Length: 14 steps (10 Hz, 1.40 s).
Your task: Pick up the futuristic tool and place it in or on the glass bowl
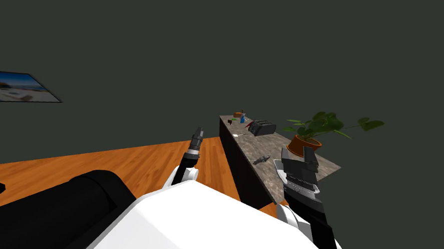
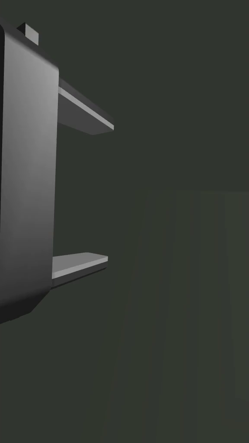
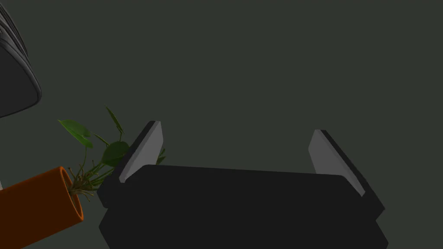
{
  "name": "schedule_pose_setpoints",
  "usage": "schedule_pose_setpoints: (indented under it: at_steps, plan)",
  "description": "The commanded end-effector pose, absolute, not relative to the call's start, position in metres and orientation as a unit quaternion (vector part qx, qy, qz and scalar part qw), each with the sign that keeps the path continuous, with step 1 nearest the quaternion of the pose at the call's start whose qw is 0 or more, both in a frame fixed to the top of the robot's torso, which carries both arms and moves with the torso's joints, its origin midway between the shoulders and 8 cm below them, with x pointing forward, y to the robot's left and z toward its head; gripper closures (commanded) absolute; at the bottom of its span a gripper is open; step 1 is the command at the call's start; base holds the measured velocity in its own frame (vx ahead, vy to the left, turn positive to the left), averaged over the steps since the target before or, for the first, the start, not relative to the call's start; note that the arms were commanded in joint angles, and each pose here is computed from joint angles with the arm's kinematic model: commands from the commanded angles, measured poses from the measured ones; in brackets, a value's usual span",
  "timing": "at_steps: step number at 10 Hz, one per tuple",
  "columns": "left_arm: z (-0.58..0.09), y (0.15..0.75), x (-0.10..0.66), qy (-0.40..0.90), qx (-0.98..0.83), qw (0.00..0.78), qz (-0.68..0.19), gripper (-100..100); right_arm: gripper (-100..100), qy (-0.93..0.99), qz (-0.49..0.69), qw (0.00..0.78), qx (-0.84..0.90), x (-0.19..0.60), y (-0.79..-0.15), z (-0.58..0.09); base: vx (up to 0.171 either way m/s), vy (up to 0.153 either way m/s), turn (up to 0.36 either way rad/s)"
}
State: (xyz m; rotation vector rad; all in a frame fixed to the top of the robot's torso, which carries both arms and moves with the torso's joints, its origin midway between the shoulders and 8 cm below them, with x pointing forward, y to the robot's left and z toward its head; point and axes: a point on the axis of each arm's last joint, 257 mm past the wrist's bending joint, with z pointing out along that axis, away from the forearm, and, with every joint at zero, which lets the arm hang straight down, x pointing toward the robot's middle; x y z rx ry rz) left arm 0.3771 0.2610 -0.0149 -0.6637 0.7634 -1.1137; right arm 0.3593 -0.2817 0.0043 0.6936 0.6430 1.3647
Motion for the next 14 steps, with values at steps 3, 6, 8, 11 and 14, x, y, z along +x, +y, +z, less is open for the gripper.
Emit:
schedule_pose_setpoints:
  at_steps: [3, 6, 8, 11, 14]
  plan:
    - [-0.015, 0.261, 0.377, 0.347, -0.301, 0.730, -0.506, 0, -100, 0.292, 0.619, 0.665, 0.300, 0.363, -0.295, 0.020, -0.162, 0.103, -0.158]
    - [-0.015, 0.261, 0.377, 0.347, -0.301, 0.730, -0.506, 0, -100, 0.287, 0.629, 0.647, 0.323, 0.370, -0.314, 0.024, -0.183, 0.134, -0.125]
    - [-0.015, 0.261, 0.377, 0.347, -0.301, 0.730, -0.506, 0, -100, 0.284, 0.631, 0.638, 0.337, 0.374, -0.323, 0.023, -0.133, 0.097, -0.117]
    - [-0.015, 0.261, 0.377, 0.347, -0.301, 0.730, -0.506, 0, -100, 0.277, 0.634, 0.616, 0.376, 0.381, -0.344, 0.014, -0.077, 0.083, -0.122]
    - [-0.015, 0.261, 0.377, 0.347, -0.301, 0.730, -0.506, 0, -100, 0.263, 0.637, 0.589, 0.422, 0.388, -0.369, 0.003, -0.036, 0.045, -0.052]
